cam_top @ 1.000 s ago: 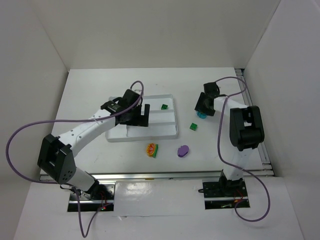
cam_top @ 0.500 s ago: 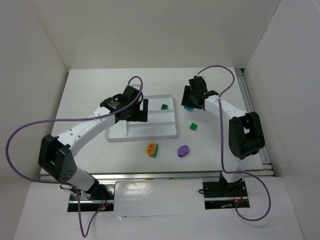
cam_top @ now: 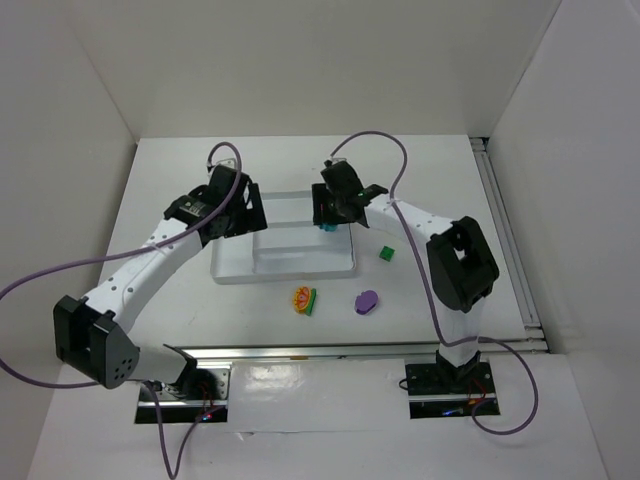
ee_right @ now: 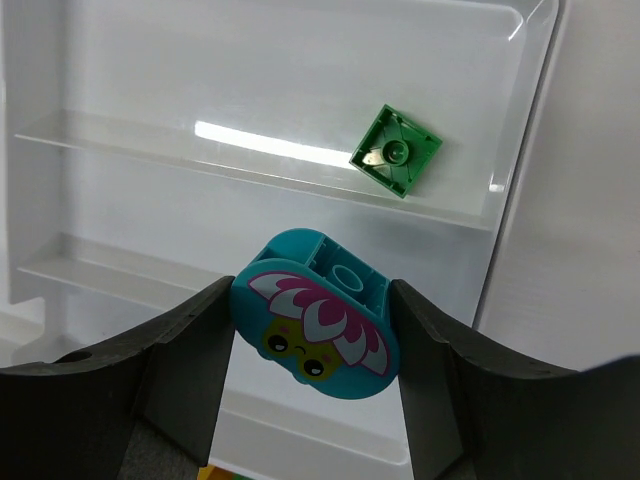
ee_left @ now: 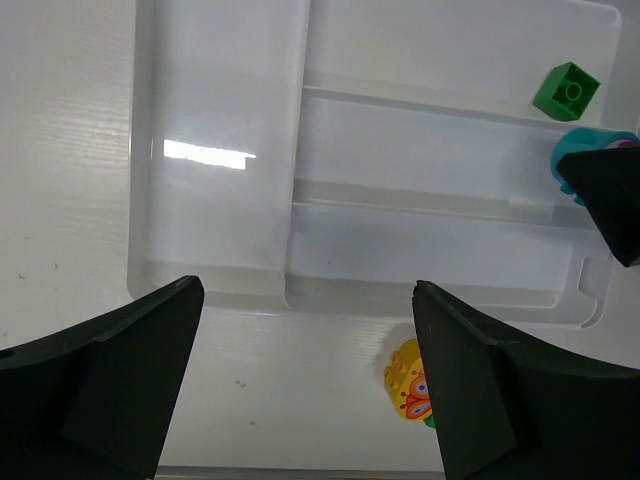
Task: Sort the legos into containers by color
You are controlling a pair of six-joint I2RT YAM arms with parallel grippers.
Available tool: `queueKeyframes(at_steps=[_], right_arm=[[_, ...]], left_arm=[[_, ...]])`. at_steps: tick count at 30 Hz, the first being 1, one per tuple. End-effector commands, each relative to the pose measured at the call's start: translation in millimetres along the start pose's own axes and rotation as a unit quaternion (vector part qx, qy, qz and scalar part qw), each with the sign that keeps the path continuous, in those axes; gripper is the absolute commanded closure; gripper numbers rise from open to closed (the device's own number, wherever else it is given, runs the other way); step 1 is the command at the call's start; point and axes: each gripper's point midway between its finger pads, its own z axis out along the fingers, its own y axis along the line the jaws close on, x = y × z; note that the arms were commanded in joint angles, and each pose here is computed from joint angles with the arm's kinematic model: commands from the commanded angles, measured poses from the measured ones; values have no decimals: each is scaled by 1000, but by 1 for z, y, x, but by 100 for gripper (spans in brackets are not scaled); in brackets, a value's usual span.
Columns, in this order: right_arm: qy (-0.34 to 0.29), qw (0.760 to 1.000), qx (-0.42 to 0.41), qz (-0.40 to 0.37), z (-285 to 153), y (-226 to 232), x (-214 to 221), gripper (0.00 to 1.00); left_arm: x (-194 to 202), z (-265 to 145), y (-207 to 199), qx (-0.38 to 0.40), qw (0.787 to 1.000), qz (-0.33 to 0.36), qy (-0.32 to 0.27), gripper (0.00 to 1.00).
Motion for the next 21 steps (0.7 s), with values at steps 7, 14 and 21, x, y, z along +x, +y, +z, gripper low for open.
queueKeyframes(at_steps=[7, 14, 21], right_arm=[[-9, 1000, -7, -24, -3, 16, -15, 13], [-78, 995, 64, -11, -64, -18, -38, 12], [-1, 988, 144, 49, -118, -87, 68, 10]], left_arm=[[0, 0, 0, 5, 1000, -13, 2, 2], [2, 6, -7, 16, 1000, -2, 14, 3], [1, 6, -5, 9, 1000, 7, 7, 3]])
